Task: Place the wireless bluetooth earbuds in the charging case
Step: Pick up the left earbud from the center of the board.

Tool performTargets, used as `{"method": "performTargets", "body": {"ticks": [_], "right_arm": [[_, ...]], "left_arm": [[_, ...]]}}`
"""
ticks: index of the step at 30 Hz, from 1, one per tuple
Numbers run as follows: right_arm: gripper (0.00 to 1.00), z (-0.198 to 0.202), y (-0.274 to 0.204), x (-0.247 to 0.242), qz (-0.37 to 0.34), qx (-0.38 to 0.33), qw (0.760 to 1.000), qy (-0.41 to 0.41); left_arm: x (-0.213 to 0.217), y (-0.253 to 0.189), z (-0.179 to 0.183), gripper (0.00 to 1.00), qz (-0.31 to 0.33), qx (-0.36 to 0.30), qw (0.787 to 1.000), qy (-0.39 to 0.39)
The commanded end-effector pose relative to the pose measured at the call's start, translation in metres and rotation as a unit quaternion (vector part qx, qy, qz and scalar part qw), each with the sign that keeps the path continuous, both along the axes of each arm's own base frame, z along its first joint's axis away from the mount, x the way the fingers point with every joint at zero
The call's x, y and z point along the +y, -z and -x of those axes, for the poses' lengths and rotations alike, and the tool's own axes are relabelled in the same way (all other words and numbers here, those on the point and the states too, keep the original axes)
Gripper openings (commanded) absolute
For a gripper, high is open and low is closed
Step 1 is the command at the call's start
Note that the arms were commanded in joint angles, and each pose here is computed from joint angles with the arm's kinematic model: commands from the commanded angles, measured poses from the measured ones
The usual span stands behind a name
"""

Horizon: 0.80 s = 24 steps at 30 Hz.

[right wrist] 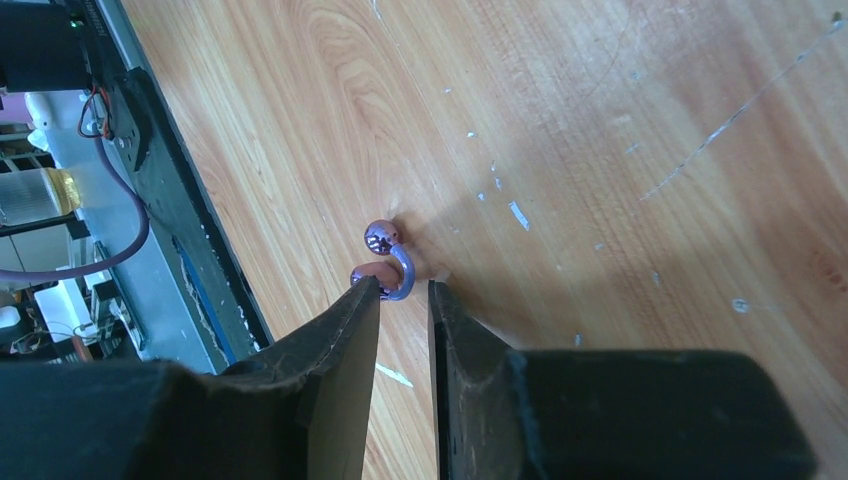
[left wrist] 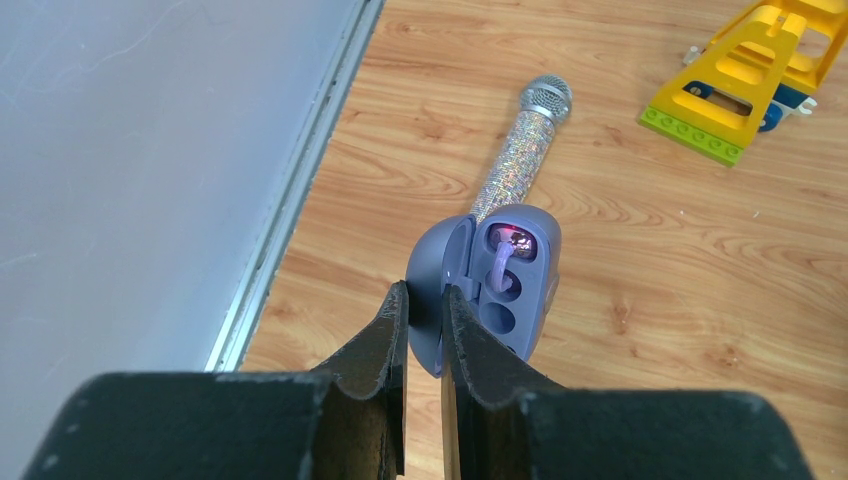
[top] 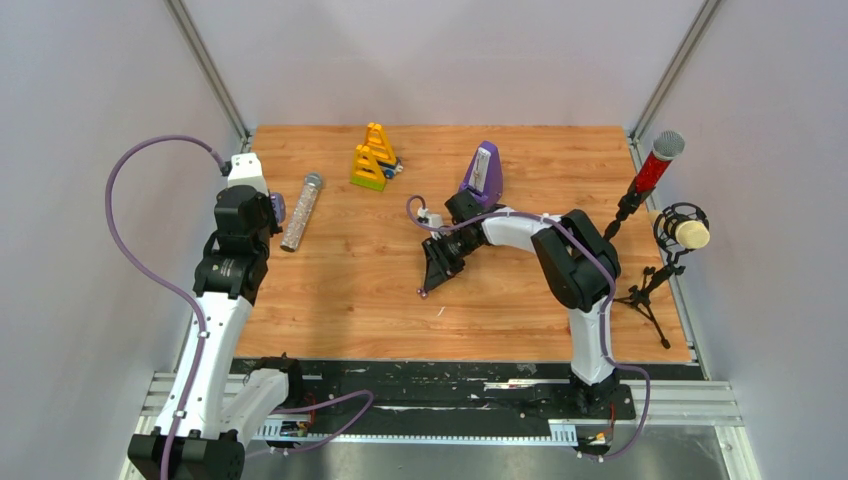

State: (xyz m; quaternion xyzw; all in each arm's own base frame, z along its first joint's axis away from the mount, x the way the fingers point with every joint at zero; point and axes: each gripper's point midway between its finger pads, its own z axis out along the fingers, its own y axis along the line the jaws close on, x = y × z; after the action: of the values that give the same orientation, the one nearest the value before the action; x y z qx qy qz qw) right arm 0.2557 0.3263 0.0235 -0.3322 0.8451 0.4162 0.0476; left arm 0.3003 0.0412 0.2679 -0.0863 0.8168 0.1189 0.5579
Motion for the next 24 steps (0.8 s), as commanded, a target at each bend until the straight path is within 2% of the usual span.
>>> {"method": "performTargets", "body": {"ticks": [1,18,24], "right_arm": [[0.27,0.0155,0.0256,-0.0117,0.038,0.015,0.999,-0.015],[0.30,0.0206,0.0301,-0.0099,0.046,0.024,0.999,-0.017],[0.30,0.0251,0.0282,-0.0072,0.040,0.049,0.998,-0.010]], "left_arm": [[0.0007,-0.0191,-0.0014,0.09,0.002,-0.034,0.999,-0.003],[0.0004,-0.0201,-0.0005,0.09,0.002,-0.033,0.999,-0.003],[0.0006,-0.0216,-0.0001,0.09,0.003,-0.034,0.999,-0.003]]}}
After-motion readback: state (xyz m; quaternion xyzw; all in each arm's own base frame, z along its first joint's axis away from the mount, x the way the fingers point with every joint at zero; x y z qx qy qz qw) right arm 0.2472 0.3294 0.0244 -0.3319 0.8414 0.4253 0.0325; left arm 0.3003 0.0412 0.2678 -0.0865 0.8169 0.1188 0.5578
